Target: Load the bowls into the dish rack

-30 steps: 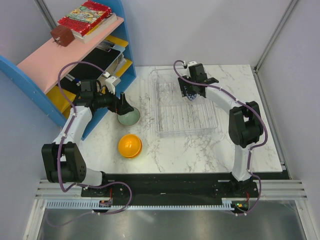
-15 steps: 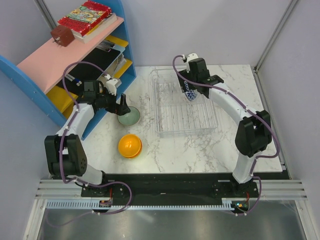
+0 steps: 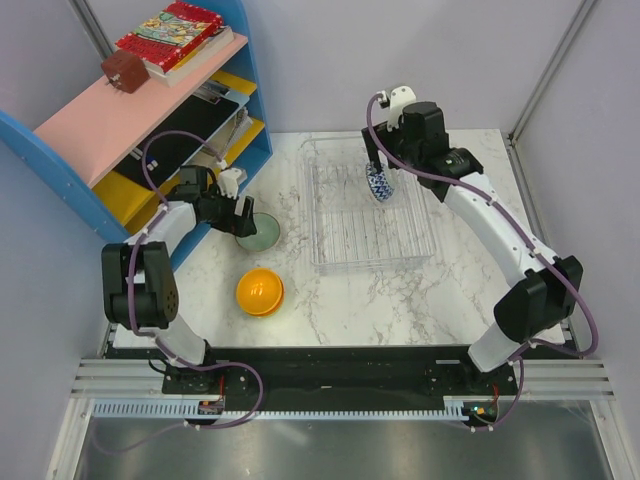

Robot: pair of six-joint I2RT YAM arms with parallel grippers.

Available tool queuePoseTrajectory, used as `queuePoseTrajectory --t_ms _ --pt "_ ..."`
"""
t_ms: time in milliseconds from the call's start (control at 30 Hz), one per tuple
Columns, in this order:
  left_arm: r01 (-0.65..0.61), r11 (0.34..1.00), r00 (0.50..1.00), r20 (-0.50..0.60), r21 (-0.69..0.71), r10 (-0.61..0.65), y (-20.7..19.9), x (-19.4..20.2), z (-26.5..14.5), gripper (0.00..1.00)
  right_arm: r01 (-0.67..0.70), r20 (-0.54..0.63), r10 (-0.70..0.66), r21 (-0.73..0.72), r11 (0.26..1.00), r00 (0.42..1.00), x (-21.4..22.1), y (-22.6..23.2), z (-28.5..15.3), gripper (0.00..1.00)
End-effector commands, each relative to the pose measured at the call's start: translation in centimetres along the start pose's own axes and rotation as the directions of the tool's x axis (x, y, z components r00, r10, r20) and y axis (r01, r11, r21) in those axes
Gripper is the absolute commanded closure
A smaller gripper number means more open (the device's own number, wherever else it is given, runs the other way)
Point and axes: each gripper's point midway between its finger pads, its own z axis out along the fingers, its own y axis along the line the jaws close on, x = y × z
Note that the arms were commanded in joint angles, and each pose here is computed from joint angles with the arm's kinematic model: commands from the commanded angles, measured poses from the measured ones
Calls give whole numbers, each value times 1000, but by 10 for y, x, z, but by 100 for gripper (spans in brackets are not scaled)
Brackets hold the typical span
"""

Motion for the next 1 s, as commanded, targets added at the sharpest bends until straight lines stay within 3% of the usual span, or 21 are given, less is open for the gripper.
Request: queuePoseTrajectory --t_ms 0,167,267,300,367,400,467,500,567,967 --pt "-36 999 999 -26 -17 35 14 6 13 3 7 49 -2 -87 996 999 -16 13 -20 2" --pt "-19 1000 997 -77 16 20 12 24 26 12 -1 57 8 -119 993 998 -17 18 -24 2" --pt "-11 999 995 -98 46 16 10 30 32 26 -3 60 10 -119 993 998 -17 18 -26 2" --pt "-9 998 995 -101 58 15 8 31 33 38 -3 61 11 -116 993 998 -17 17 -26 2" --pt "-3 998 995 -100 68 10 7 28 32 46 -2 60 9 -119 993 998 -16 19 -26 2" --pt "-4 997 996 -93 81 12 5 27 31 57 -3 54 9 -117 993 999 -14 18 -25 2" --pt "-3 996 996 -88 91 11 2 25 29 67 -4 50 10 -115 993 999 -12 18 -25 2" --pt "-3 995 996 -84 98 12 1 23 29 83 -3 52 9 -115 993 999 -13 18 -24 2" --pt "-3 995 997 -82 103 11 -1 22 27 98 -6 50 12 -112 994 999 -12 17 -24 2" --pt "-47 993 999 14 108 45 -15 -15 -8 98 -26 15 28 -129 991 1000 0 22 -14 2"
